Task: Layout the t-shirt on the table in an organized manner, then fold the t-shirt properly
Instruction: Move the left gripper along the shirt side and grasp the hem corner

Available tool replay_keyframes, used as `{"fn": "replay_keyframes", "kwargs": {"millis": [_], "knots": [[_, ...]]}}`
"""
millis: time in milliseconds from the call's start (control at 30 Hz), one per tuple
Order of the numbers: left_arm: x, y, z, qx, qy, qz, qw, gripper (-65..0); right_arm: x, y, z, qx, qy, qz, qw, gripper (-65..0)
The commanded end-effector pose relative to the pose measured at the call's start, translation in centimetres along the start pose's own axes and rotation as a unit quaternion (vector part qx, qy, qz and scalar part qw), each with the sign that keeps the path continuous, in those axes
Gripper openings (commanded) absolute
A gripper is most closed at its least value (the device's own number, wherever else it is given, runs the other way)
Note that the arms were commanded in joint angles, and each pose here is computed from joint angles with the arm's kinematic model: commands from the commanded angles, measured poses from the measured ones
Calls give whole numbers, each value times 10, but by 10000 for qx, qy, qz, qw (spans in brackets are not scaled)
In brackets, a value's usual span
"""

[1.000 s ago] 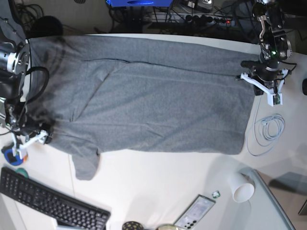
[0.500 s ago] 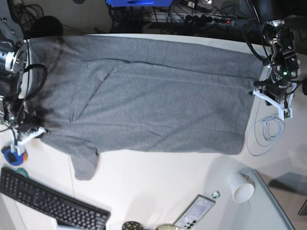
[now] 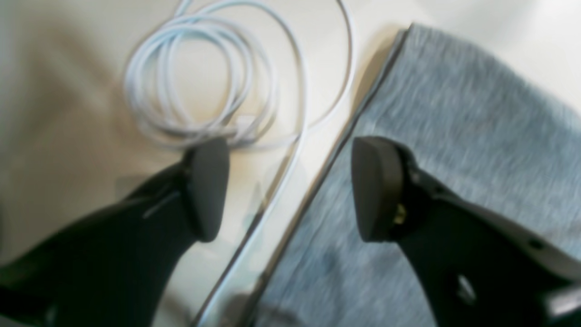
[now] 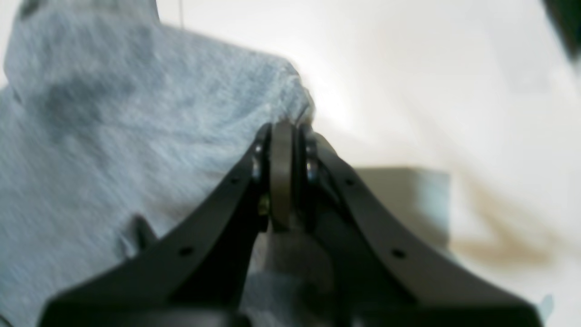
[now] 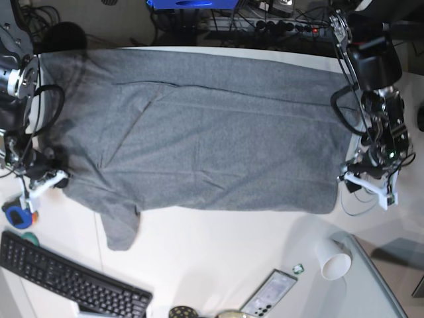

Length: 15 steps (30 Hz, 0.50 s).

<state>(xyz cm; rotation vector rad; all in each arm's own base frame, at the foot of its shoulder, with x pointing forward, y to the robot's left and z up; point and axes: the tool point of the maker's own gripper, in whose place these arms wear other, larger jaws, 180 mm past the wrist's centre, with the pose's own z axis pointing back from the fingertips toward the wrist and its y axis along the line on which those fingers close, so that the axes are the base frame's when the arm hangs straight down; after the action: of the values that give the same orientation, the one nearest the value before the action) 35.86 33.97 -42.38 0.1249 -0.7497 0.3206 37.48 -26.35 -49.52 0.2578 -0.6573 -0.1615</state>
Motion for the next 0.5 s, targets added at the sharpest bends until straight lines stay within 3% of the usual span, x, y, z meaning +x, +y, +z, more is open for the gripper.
{"fn": "replay_keyframes", "kwargs": {"millis": [0, 167, 267, 467], "knots": [[22, -2, -3, -6, -207, -15, 9998, -204, 35, -1, 7, 20, -382, 128, 9992, -629], [36, -35, -26, -289, 42, -81, 9995, -202, 43, 8, 16, 17, -543, 510, 9972, -629], [42, -53, -38, -419, -49, -176, 9990, -211, 53, 12, 26, -32, -659, 790, 9947, -629], [38, -63, -57, -488, -45, 7, 9988, -216, 65, 23, 38, -46, -839, 1102, 9903, -629]]}}
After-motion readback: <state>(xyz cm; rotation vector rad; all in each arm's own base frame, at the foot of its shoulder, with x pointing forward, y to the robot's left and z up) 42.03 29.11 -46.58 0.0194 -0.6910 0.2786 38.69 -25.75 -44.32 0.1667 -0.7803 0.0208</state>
